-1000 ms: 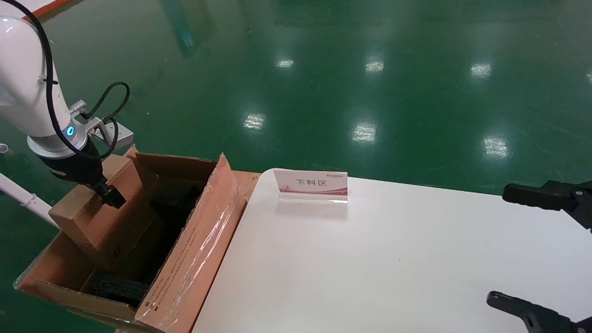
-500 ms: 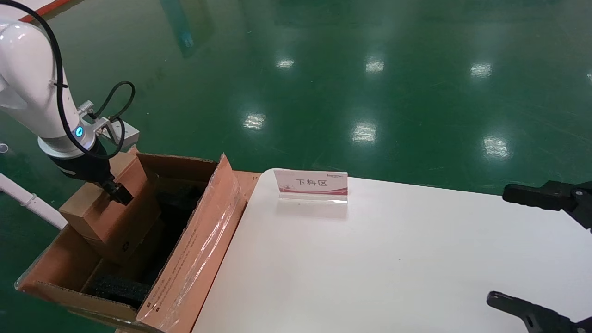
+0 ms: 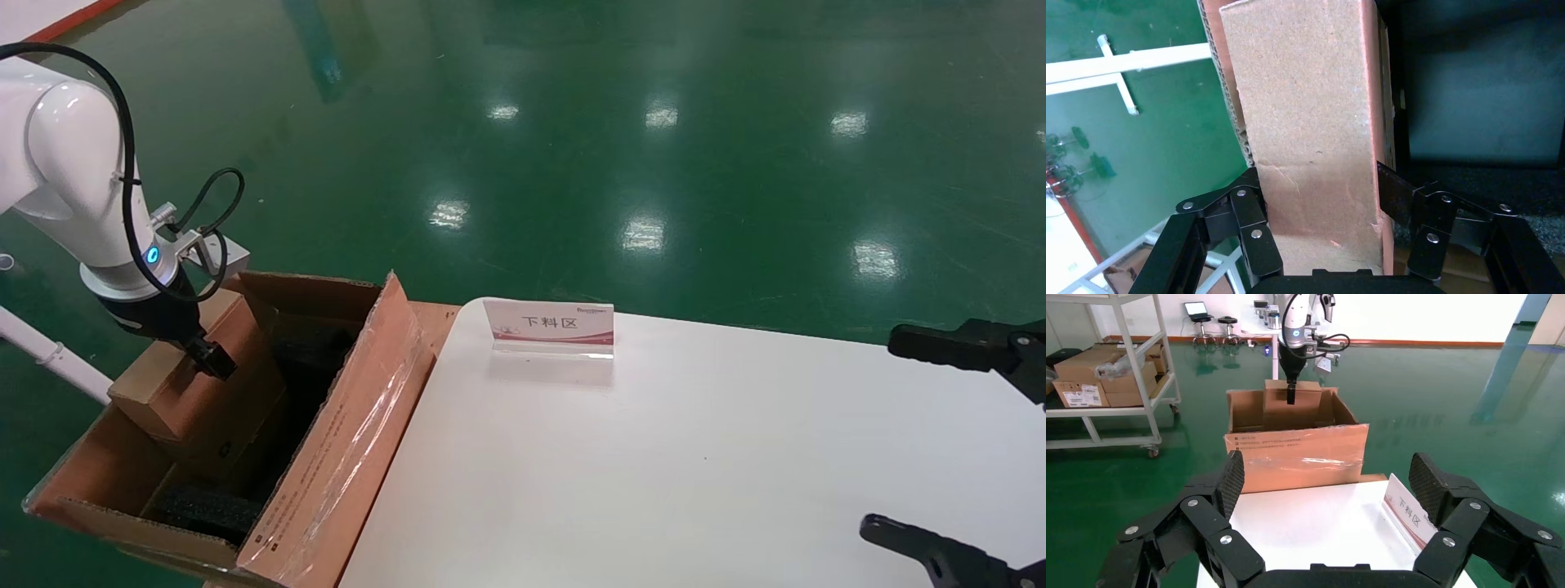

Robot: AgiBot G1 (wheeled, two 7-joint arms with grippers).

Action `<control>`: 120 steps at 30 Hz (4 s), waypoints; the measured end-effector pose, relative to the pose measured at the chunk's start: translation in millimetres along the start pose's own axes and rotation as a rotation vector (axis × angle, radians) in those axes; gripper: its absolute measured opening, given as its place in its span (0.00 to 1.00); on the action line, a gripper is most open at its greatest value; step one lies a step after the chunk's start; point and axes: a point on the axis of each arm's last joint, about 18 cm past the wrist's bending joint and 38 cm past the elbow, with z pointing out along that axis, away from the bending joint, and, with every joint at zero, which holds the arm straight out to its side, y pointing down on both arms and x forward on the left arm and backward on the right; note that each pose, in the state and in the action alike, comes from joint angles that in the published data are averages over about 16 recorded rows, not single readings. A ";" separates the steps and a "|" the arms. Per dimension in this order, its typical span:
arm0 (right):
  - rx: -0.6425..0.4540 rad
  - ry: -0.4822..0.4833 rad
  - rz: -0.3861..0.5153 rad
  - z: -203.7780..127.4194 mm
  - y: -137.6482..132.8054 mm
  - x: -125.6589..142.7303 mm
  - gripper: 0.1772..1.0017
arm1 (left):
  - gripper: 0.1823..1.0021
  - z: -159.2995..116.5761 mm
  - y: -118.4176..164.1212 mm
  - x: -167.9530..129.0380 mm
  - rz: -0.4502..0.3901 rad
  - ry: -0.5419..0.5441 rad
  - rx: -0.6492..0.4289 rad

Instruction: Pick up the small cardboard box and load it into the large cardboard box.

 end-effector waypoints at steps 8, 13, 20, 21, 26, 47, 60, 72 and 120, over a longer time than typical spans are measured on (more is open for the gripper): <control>0.000 0.000 0.000 0.0 0.0 0.0 1.00 | 0.22 0.3 0.6 -0.4 -0.001 -0.005 -0.007; 0.000 0.000 0.000 0.0 0.0 0.1 1.00 | 0.25 0.2 0.7 -0.7 0.000 -0.007 -0.008; 0.000 0.000 0.000 0.0 0.0 0.1 1.00 | 0.32 0.1 1.0 -1.3 0.000 -0.008 -0.008; 0.000 0.000 0.000 0.0 0.0 0.1 1.00 | 0.33 0.1 1.0 -1.4 0.000 -0.008 -0.008; 0.000 0.000 0.000 0.0 0.0 0.0 1.00 | 0.43 0.1 1.1 -1.8 0.001 -0.009 -0.008; 0.000 0.000 0.000 -0.1 0.1 0.1 1.00 | 0.90 -22.1 -21.9 8.0 0.130 0.032 0.173; 0.000 0.000 0.000 -0.1 0.1 0.1 1.00 | 0.99 -58.9 -17.2 38.4 0.259 0.212 0.544; 0.000 0.001 0.000 -0.1 0.1 0.2 1.00 | 1.00 -70.4 -9.9 56.6 0.340 0.277 0.637; 0.000 0.001 0.000 -0.2 0.1 0.3 1.00 | 1.00 -163.4 17.2 209.9 0.688 1.114 1.230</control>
